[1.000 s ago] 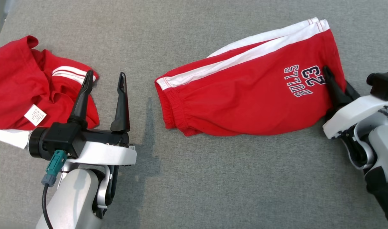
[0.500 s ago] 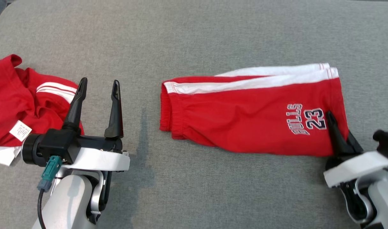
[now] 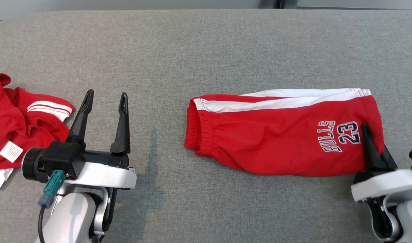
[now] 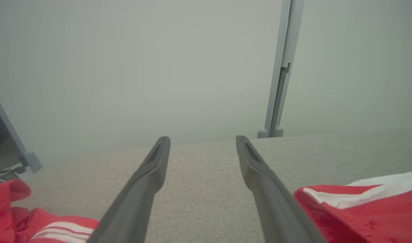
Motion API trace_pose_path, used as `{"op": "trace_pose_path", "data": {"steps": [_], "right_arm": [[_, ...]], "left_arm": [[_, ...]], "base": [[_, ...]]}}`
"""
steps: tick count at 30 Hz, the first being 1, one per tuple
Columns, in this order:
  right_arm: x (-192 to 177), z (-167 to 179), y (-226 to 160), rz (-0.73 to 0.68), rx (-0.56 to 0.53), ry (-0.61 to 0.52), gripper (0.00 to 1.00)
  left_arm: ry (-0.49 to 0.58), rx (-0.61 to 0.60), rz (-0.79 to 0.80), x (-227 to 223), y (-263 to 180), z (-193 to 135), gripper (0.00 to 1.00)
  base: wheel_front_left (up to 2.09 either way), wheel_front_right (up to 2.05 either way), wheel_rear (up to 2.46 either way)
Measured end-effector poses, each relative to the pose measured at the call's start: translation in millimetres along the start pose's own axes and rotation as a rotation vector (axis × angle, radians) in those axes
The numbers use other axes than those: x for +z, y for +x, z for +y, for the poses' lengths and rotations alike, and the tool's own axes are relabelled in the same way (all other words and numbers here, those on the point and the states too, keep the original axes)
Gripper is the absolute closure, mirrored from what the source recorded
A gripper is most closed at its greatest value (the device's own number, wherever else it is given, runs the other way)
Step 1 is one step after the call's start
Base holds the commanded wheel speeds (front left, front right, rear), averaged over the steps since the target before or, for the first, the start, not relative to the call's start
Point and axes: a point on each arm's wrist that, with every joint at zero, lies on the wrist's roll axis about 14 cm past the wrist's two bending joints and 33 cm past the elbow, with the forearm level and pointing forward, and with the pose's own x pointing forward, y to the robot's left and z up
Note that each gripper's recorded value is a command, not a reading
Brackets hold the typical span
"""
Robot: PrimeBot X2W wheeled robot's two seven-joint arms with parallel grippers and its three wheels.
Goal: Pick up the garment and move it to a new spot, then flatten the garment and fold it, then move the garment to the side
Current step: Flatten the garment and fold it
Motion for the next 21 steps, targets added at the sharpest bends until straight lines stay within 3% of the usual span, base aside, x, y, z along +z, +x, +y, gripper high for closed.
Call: {"op": "trace_pose_path", "data": {"steps": [5, 12, 16, 21], "right_arm": [[21, 47, 19, -0.054, 0.128, -0.035, 1.0], [26, 164, 26, -0.047, 0.436, -0.05, 1.0], [17, 216, 23, -0.008, 0.578, -0.038, 1.0], [-12, 251, 19, 0.087, 0.681, -0.048, 1.0]], "left_arm": [[-0.001, -0.006, -0.003, 3, 0, -2, 0.0], [-0.011, -0.01, 0.003, 2, -3, -5, 0.0], [-0.02, -0.01, 0.001, 2, -2, -6, 0.0], [-0.017, 0.003, 0.013, -2, -5, -1, 0.0]], "base": [[0.0, 0.0, 0.0], [0.0, 0.0, 0.0], [0.0, 0.0, 0.0], [0.0, 0.0, 0.0]]}}
